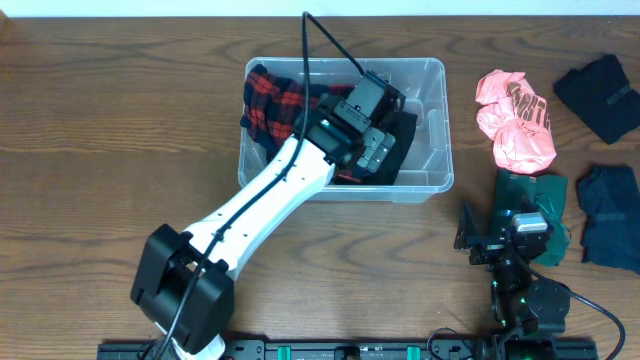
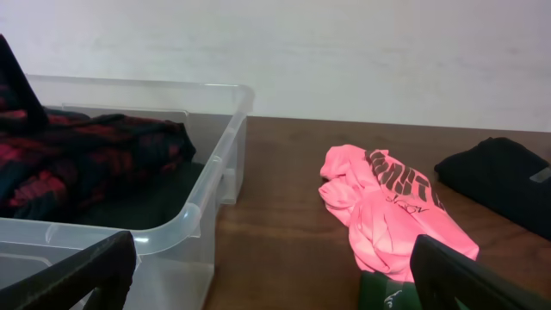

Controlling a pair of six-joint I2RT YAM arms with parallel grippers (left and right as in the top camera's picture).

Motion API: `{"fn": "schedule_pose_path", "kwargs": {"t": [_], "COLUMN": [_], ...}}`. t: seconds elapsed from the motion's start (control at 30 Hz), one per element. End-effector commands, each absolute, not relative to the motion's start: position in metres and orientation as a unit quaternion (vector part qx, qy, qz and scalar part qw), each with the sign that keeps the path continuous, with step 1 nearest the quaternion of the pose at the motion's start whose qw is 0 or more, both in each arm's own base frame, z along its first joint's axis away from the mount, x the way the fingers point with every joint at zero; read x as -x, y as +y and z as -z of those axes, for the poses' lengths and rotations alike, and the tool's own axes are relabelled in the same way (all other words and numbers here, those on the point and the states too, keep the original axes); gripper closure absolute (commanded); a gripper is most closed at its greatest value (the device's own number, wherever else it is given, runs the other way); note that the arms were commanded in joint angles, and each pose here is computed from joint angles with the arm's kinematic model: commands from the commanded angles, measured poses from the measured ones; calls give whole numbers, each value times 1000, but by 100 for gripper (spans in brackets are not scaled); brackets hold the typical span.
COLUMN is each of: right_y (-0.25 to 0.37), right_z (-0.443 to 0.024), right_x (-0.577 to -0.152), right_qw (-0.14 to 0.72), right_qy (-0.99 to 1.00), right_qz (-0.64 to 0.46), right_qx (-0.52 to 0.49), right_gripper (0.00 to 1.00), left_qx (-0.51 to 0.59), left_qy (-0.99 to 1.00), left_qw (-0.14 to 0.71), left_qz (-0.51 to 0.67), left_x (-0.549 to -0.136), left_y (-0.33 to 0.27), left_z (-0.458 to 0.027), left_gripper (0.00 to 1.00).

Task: Pack container
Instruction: 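Press and spread the plaid shirt flat inside the bin with the left gripper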

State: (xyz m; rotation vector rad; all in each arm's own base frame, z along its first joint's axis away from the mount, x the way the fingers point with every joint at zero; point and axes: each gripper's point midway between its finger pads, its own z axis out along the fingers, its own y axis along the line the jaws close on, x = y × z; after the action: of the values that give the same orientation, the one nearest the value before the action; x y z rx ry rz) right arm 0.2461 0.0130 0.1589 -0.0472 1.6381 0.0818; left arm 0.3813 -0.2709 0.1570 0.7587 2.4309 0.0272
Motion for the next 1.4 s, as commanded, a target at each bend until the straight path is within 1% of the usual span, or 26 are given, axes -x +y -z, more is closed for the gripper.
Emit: {"fn": "schedule_pose_path", "kwargs": {"t": [0.0,0.23,0.27,0.3,0.33,0.5,0.7,0.77,0.87,0.97,1.07,1.23,1.37], "right_y": [14,14,14,14,14,14,14,14,14,14,14,14,14], "right_z": [-158,-158,-158,-158,-158,-158,-158,-158,-158,-158,-158,-158,-158], "right_x": [-246,-246,-246,-246,-246,-246,-246,-246,-246,-246,-246,-246,-246], "right_qw": [682,681,682,682,682,682,682,682,681,682,681,681,681], "right_qy": [730,730,730,730,730,730,730,730,730,730,730,730,730], "right_qz": [-41,-41,-41,-41,-41,-41,-41,-41,-41,-41,-41,-41,-41], "right_qx": [19,19,19,19,19,19,19,19,19,19,19,19,19], "right_gripper": [1,1,1,1,1,1,1,1,1,1,1,1,1], "left_qx": [-302,-308,-308,-308,-308,-306,-306,-306,-304,-293,-285,-231,-196], "left_qy": [914,919,919,919,919,917,917,917,915,915,912,917,918], "left_qw": [271,245,243,243,243,253,256,257,265,277,295,325,340], "left_qz": [-13,-24,-25,-25,-25,-21,-20,-19,-16,-7,2,33,57], "left_x": [-378,-378,-378,-378,-378,-382,-383,-383,-386,-390,-397,-408,-413], "left_y": [-278,-278,-278,-278,-278,-281,-282,-283,-285,-290,-296,-306,-313], "left_z": [-137,-113,-112,-111,-110,-113,-113,-114,-117,-125,-139,-166,-176], "left_gripper": [2,2,0,4,9,53,79,85,91,92,92,93,93]}}
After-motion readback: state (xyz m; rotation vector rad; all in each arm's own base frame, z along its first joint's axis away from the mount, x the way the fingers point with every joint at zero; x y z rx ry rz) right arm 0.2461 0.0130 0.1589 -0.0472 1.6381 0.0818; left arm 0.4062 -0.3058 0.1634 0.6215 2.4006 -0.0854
